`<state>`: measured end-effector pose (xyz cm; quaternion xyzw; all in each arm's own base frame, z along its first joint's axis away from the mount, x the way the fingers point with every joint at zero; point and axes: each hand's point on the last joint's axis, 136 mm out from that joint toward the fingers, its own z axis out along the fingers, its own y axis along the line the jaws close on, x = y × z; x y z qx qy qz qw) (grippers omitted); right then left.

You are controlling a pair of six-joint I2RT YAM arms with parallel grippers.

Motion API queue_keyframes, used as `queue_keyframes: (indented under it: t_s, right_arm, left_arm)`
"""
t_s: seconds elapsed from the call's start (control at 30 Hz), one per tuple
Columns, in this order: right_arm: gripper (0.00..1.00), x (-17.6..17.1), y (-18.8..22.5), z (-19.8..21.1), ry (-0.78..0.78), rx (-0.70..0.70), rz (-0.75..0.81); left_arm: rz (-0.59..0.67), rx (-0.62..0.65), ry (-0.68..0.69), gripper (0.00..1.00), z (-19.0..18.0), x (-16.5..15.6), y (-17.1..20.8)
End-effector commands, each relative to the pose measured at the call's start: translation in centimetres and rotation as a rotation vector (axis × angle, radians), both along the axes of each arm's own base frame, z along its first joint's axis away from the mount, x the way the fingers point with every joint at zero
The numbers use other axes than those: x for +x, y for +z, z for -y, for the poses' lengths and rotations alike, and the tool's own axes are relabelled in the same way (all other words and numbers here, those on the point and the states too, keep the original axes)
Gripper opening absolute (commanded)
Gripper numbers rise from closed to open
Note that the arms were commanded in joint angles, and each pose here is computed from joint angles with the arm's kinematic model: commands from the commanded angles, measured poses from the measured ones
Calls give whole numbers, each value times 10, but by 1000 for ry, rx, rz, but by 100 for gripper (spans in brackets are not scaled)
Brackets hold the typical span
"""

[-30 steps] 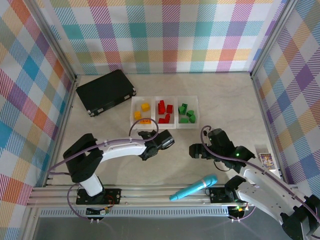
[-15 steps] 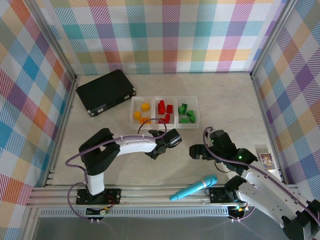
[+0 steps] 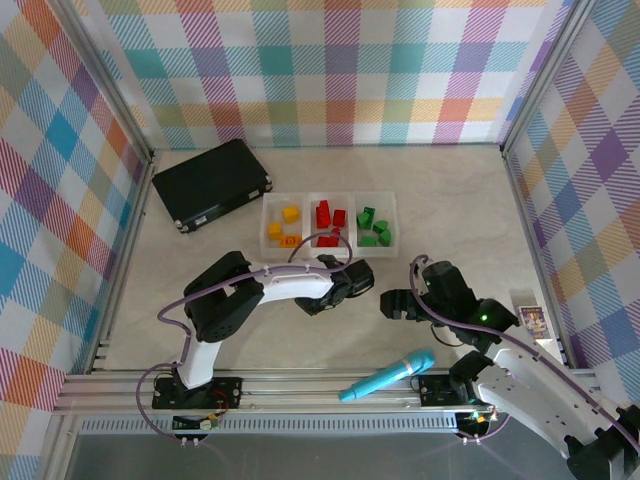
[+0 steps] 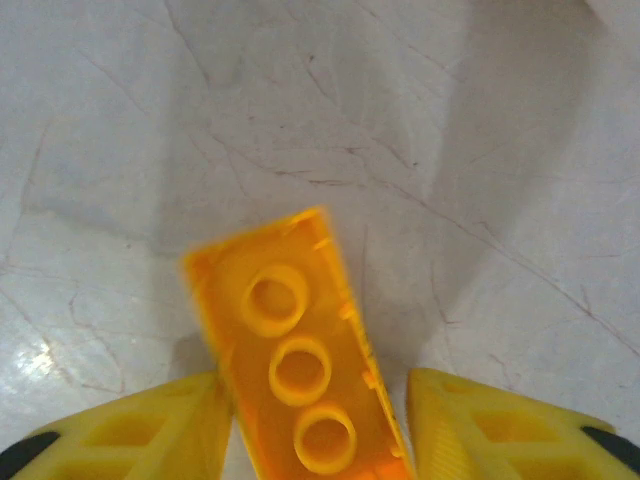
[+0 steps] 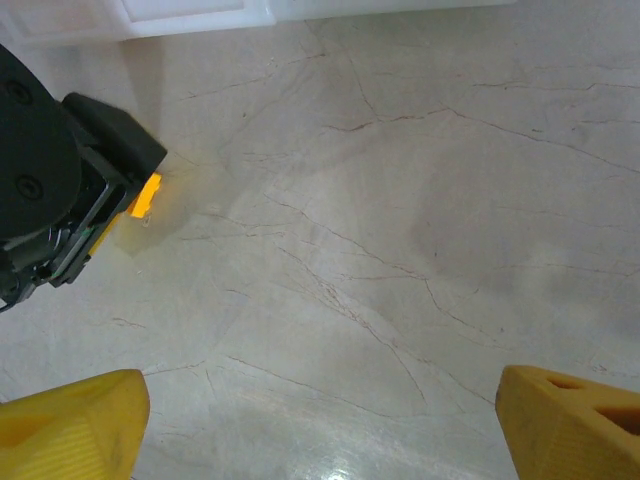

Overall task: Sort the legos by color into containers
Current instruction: Pick up the lego from the center of the table, then place the lego in the container.

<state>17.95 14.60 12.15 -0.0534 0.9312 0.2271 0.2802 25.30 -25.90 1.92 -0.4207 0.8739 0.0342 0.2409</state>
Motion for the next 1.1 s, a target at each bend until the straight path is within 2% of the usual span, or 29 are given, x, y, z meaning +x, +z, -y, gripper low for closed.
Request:
queue_keyframes:
  t_s: [0.0, 0.07, 0.37, 0.43, 0.5, 0.6, 0.83, 0.93, 1.07]
  right_arm:
    - [90, 0, -1, 4, -15, -8, 3]
    - [90, -1, 0, 5, -13, -13, 6]
    - [90, -2, 0, 8, -17, -19, 11]
    - [90, -2, 1, 9, -20, -22, 10]
    - [90, -2, 1, 9, -20, -25, 11]
    - [90, -2, 0, 9, -17, -22, 10]
    - [90, 2, -1, 10, -34, -34, 15]
    - [90, 7, -1, 6, -34, -26, 22]
    - [90, 11, -3, 1, -36, -24, 4]
  left_arm:
    - [57, -24, 28, 42, 2, 16, -25]
    - [62, -12, 20, 38, -2, 17, -24]
    - [59, 72, -73, 35, -20, 27, -8]
    - [65, 62, -115, 31, -22, 28, -2]
    - [77, -4, -205, 30, -13, 33, 4]
    - [106, -31, -304, 29, -13, 35, 37]
    - [194, 182, -439, 29, -61, 35, 151]
    - [233, 165, -497, 29, -72, 49, 179]
    - [228, 136, -511, 29, -93, 81, 196]
